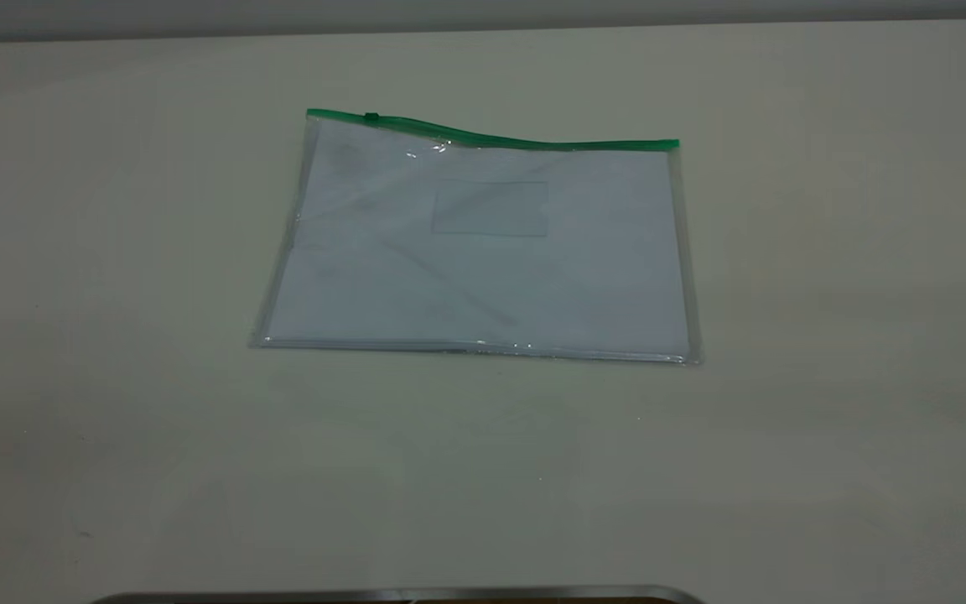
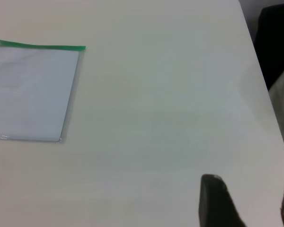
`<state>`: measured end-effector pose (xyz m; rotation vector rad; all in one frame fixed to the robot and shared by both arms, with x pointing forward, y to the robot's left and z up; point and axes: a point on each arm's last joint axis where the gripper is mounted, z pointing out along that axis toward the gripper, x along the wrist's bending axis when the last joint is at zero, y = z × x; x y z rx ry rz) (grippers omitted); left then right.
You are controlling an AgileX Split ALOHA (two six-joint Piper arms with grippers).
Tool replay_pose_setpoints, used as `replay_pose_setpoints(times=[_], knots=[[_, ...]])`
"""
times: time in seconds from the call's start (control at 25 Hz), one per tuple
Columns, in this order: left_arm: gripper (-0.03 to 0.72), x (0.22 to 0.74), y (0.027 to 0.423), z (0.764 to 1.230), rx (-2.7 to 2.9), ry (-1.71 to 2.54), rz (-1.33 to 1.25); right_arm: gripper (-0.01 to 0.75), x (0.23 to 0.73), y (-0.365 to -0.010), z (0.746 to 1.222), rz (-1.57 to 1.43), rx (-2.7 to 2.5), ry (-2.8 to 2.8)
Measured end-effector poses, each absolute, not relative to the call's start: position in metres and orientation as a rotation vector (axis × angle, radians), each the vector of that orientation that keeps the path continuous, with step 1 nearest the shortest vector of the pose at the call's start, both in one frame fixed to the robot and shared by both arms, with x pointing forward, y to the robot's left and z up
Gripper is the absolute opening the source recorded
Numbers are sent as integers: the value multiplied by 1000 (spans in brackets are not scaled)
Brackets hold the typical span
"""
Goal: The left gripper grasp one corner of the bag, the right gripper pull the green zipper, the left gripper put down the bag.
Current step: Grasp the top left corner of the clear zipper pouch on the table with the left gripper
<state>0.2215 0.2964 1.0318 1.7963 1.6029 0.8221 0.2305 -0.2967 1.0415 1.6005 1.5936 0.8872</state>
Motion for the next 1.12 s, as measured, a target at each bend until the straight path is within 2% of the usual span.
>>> replay_pose_setpoints(times=[0.92,1.12], knots=[[475,221,297,1032,1804,1598,827,373,230,-297,1042,887,1601,1594],[475,222,302,1033,1922,1521,962,373,230,-297,1042,887,1601,1594]])
